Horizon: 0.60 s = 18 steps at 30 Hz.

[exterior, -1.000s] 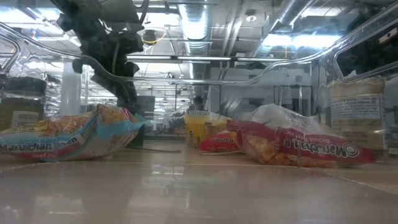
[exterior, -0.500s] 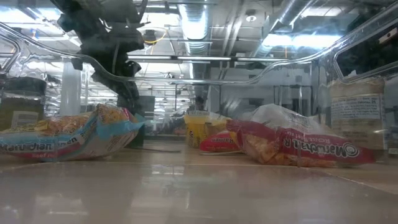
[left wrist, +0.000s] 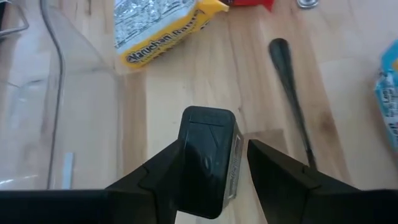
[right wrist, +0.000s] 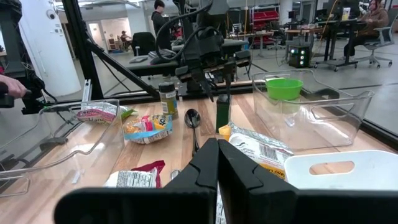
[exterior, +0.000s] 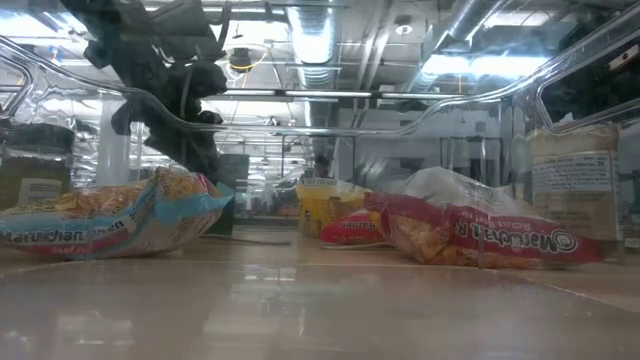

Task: Pick & Place Food Item
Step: Put the black seasoning can into the top transparent bin

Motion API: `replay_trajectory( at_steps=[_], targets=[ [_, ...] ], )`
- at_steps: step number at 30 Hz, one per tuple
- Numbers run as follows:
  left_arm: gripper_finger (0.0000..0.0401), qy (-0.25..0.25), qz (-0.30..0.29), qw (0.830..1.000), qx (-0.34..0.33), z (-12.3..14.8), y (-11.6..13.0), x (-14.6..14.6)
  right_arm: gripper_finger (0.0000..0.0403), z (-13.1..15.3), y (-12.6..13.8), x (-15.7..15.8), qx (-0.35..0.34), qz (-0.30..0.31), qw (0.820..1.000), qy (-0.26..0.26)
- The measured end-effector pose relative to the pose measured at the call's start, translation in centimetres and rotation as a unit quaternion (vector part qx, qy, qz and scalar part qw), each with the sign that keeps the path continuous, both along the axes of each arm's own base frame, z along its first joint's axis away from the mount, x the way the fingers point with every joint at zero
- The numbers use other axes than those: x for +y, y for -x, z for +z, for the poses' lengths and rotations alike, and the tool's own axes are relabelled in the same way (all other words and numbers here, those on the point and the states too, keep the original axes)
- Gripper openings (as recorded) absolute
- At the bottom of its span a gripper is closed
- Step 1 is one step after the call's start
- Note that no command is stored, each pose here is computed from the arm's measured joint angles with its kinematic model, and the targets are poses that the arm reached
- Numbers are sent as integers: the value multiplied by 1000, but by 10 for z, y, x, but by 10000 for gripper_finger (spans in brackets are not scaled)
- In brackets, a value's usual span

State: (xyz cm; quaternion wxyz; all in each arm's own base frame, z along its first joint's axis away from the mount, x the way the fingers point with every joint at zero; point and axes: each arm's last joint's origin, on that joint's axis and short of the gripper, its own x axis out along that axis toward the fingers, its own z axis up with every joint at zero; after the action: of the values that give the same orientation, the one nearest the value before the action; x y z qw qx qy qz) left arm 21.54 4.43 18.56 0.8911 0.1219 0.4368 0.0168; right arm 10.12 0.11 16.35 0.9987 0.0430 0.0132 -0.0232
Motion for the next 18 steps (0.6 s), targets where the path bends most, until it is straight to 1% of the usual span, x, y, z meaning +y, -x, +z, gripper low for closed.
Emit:
replay_trajectory(
  at_steps=[11,18],
  targets=[
    [175,-4,2,1000,-12,2,0,0,0,0,0,0,0,0,1000,0],
    [184,-2,2,1000,-4,1,1,0,0,0,0,0,0,0,1000,0]
  ],
)
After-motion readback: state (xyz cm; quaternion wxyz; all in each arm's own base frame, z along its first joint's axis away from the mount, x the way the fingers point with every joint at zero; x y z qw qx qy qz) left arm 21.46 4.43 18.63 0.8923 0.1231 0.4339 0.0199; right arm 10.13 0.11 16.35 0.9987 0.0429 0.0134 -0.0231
